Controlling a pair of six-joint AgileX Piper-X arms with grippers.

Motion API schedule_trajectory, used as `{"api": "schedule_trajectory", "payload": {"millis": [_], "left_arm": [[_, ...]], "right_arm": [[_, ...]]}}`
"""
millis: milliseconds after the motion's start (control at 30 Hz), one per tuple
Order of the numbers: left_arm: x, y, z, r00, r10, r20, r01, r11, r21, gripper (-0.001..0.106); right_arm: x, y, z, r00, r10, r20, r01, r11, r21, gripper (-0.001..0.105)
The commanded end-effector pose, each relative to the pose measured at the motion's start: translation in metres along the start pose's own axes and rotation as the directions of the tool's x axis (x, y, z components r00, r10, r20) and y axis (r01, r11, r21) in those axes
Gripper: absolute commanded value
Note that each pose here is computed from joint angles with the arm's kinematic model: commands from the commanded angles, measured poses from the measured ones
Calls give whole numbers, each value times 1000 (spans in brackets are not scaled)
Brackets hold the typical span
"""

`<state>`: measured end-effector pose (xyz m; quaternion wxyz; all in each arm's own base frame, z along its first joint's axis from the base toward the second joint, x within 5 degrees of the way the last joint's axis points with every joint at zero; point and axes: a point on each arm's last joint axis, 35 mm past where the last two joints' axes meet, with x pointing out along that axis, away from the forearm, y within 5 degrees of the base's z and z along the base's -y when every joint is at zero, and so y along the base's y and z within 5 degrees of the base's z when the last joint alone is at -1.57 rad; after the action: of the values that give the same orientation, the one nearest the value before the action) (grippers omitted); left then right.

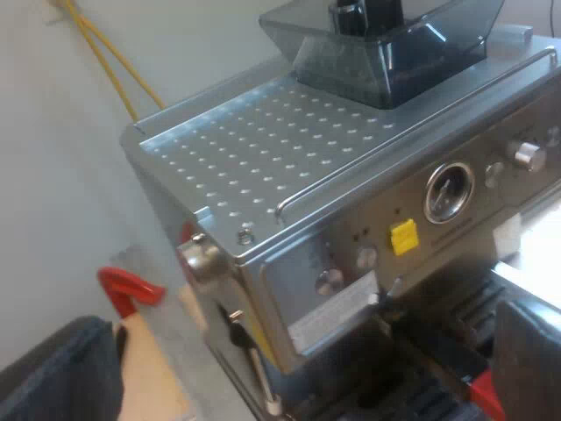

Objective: Put the handle in the coffee machine

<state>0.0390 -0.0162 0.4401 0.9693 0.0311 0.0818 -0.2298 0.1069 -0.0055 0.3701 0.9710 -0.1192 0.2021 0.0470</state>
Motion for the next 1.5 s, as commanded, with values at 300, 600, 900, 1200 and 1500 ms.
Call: {"api": "schedule_trajectory", "payload": {"millis": [300, 600, 900, 1200, 1500], "left_arm": [[-46, -21, -47, 998, 40, 46, -40, 999, 14, 86], [-54, -27, -81, 998, 45, -39, -45, 999, 12, 86], [-43, -25, -111, 967, 48, -252, -64, 996, -56, 86], [-14, -12, -115, 985, 99, -141, -124, 976, -178, 86], [14, 0, -145, 964, 177, -201, -216, 957, -195, 86]], "right_arm": [[-76, 22, -39, 985, -37, 168, 46, 998, -46, 74], [-96, 32, -60, 989, -31, 145, 38, 998, -44, 74], [-89, 34, -73, 999, -3, 49, 5, 999, -34, 74], [-67, 30, -70, 988, -31, 148, 38, 998, -45, 74], [-36, 36, -97, 999, 33, 28, -33, 999, -30, 74]]}}
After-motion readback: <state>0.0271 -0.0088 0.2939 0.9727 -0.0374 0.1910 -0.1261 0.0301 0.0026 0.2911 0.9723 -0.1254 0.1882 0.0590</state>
